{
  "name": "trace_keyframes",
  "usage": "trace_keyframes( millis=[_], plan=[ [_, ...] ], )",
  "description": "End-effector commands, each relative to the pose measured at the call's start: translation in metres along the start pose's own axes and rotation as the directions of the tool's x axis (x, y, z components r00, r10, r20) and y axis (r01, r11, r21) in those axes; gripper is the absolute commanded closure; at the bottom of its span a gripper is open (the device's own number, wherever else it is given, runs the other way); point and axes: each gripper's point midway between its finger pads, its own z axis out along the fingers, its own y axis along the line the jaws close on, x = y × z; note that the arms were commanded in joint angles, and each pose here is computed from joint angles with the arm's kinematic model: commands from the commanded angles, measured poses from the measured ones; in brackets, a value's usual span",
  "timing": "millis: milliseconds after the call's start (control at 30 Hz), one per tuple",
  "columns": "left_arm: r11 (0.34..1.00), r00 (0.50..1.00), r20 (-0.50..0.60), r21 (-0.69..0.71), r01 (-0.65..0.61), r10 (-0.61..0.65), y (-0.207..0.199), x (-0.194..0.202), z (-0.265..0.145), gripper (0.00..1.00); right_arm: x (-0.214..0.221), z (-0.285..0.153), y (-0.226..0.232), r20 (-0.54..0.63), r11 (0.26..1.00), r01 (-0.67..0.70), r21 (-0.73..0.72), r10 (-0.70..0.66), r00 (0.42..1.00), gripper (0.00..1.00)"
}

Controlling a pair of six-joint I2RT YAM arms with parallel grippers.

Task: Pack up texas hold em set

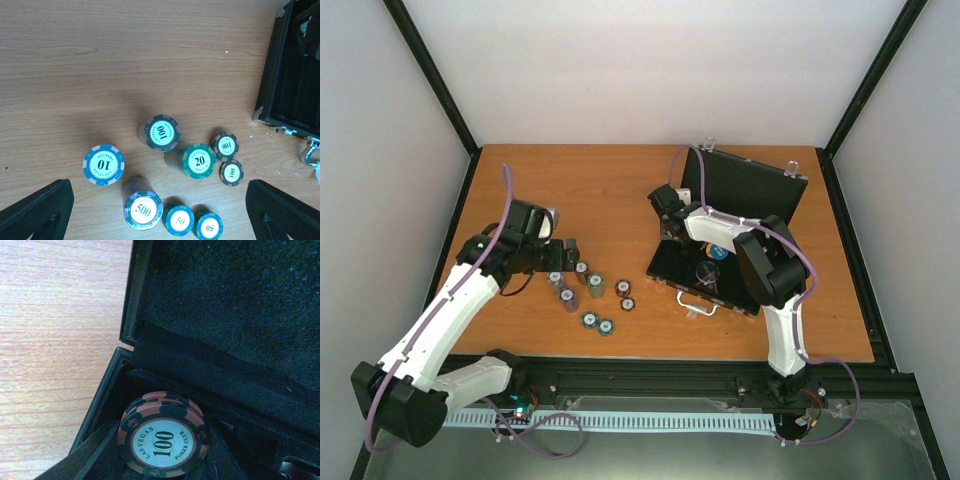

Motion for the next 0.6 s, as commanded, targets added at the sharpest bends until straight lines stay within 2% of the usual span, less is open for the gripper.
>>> trace_keyframes(
  millis=[0,167,567],
  plan=[
    [1.000,1.000,0.011,0.011,-0.023,0.023,-0.005,-0.007,-0.006,0.03,0.001,0.019,0.001,0.001,0.999,-0.044,0.007,0.044,0.999,0.63],
    [1.000,1.000,0.015,0.009,-0.020,0.020,-0.005,-0.008,-0.006,0.03,0.003,0.018,0.002,-0.007,0.999,-0.048,-0.003,0.048,0.999,0.50],
    [1.000,1.000,0.028,0.013,-0.015,0.014,-0.007,-0.015,-0.004,0.03,-0.008,0.006,0.005,0.013,0.999,-0.034,-0.035,0.035,0.999,0.38]
  ],
)
